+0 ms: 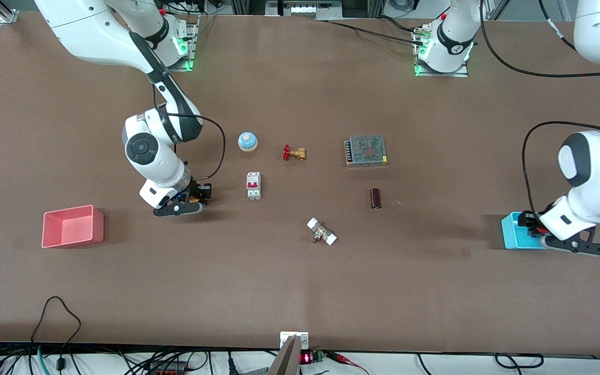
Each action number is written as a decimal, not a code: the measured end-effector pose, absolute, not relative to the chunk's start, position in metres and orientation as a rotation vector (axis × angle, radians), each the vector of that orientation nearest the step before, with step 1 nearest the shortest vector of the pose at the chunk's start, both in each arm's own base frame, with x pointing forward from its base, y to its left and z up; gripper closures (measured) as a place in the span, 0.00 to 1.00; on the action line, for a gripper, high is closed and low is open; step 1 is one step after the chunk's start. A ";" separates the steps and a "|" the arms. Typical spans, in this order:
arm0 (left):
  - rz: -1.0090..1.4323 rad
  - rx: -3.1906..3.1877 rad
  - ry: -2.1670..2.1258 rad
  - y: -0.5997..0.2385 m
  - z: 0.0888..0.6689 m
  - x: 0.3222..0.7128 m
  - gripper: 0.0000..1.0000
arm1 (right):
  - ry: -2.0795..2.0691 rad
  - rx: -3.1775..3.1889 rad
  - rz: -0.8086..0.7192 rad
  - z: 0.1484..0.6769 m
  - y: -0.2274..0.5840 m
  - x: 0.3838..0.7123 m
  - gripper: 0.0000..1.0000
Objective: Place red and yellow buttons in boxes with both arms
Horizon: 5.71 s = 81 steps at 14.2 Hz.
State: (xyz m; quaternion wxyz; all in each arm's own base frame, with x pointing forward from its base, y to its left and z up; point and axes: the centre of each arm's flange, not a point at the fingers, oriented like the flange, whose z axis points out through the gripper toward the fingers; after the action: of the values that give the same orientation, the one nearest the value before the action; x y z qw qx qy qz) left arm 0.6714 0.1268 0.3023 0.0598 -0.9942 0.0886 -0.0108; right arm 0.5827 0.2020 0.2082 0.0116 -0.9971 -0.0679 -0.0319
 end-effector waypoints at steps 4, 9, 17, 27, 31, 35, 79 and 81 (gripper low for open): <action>0.026 -3.025 0.233 0.147 0.270 0.669 0.62 | -0.198 -3.120 -0.111 0.227 0.192 0.593 0.57; 0.051 -3.061 0.203 0.147 0.253 0.668 0.62 | -0.243 -3.185 -0.081 0.353 0.099 0.625 0.57; 0.049 -3.063 0.206 0.145 0.252 0.669 0.62 | -0.389 -3.124 -0.084 0.364 -0.148 0.651 0.57; 0.061 -3.066 0.208 0.144 0.247 0.668 0.62 | -0.492 -3.109 -0.237 0.270 -0.167 0.686 0.58; 0.064 -3.069 0.181 0.157 0.234 0.666 0.62 | -0.481 -3.108 -0.246 0.249 -0.167 0.685 0.58; 0.094 -3.075 0.169 0.162 0.214 0.662 0.62 | -0.486 -3.102 -0.236 0.233 -0.163 0.684 0.58; -0.031 -3.098 0.137 0.013 0.584 0.547 0.00 | -0.241 -3.215 -0.115 0.558 0.042 0.602 0.00; -0.029 -3.098 0.137 0.013 0.583 0.547 0.00 | -0.279 -3.218 -0.127 0.571 0.059 0.593 0.00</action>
State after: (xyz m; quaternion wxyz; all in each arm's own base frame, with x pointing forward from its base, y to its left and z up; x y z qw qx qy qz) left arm 0.5472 0.0127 0.5830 0.0200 -0.9988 0.0442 -0.0095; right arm 0.5930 0.0593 0.5713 -0.0454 -0.9945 -0.0861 -0.0391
